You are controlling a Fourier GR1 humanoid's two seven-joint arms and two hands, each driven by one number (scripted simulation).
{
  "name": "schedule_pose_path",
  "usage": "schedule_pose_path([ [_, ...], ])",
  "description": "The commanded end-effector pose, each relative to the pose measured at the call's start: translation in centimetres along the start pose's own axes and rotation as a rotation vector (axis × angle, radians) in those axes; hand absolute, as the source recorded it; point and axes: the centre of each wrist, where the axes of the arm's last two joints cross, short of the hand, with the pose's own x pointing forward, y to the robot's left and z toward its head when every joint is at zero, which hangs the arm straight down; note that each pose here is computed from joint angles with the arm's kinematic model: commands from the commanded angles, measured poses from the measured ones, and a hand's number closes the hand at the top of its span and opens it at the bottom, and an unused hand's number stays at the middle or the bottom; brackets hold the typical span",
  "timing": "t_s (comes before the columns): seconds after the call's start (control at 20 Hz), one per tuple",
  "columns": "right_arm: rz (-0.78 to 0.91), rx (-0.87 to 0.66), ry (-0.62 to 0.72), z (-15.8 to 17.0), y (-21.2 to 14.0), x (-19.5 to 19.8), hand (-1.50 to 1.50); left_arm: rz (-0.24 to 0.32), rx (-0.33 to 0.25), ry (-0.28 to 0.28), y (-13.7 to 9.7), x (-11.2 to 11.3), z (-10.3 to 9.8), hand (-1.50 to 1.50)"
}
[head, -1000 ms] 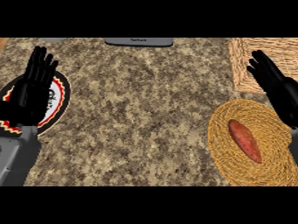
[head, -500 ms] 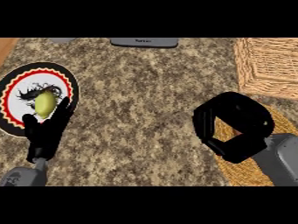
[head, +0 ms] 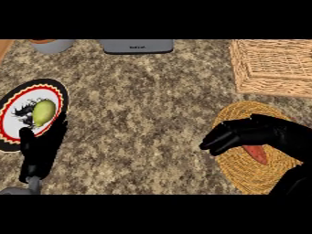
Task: Pick the sweet potato from the placemat and place it in the basket
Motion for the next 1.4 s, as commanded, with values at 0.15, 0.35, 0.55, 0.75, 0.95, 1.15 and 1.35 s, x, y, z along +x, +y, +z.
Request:
schedule_pose_path([
  [0.15, 0.515, -0.03, 0.181, 2.5, -7.9, 8.6, -1.5, -0.024, -0.017, 0.162, 0.1, -2.6, 1.4, 0.0],
  [0.35, 0.607, 0.021, 0.231, 4.1, -11.7, 12.2, -1.5, -0.02, -0.034, 0.155, -0.3, -2.3, 1.3, 0.0],
  [0.55, 0.664, 0.18, 0.355, 3.5, -13.0, 14.8, -1.5, -0.043, -0.055, 0.157, -0.9, -2.6, 1.9, 0.0],
  [0.75, 0.665, 0.294, 0.482, 4.8, -14.0, 16.9, -1.5, -0.044, -0.061, 0.152, -1.0, -3.2, 2.1, 0.0],
  [0.95, 0.674, 0.355, 0.526, 4.5, -14.1, 16.7, -1.5, -0.044, -0.049, 0.138, 0.5, -1.4, 0.9, 0.0],
  [1.15, 0.697, 0.384, 0.513, 4.2, -13.6, 15.5, -1.5, -0.041, -0.048, 0.143, -1.9, -2.8, 1.3, 0.0],
  [1.35, 0.66, 0.38, 0.49, 5.0, -14.0, 14.6, -1.5, -0.035, -0.054, 0.155, -1.5, -2.3, 1.8, 0.0],
])
